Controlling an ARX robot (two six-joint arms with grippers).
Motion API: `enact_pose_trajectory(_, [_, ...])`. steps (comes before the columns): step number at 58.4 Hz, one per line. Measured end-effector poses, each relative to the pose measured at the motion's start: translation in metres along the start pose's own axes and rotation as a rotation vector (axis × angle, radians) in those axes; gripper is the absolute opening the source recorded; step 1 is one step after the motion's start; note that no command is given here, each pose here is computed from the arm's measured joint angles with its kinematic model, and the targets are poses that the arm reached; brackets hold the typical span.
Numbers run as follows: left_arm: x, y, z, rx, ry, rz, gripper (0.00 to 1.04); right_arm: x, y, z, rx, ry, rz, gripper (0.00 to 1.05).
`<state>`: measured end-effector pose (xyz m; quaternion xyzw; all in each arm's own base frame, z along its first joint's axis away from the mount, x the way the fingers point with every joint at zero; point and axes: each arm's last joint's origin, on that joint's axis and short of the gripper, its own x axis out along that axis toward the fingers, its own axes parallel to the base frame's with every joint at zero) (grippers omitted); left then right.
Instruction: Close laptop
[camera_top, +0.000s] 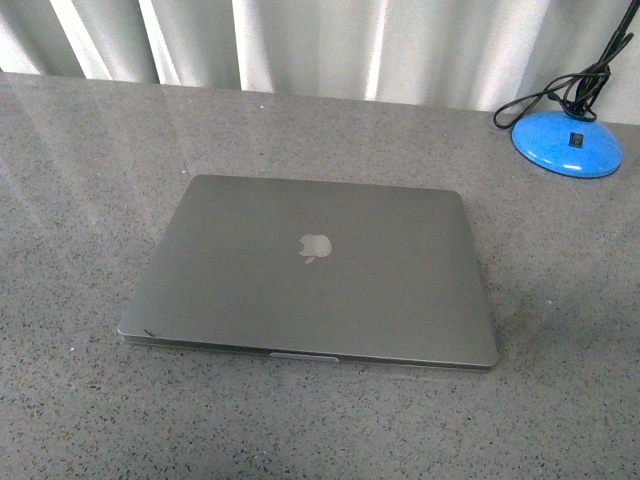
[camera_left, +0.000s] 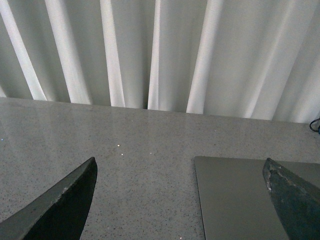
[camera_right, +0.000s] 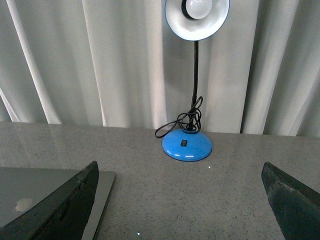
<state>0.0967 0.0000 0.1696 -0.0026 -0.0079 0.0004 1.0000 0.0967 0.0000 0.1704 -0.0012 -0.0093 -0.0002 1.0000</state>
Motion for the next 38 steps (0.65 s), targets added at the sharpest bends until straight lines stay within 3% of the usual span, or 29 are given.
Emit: enact_pose_trajectory(38, [0.0, 0.0, 0.0, 0.0, 0.0, 0.0, 0.98, 0.0, 0.0, 0.0, 0.0, 0.0, 0.0, 0.95])
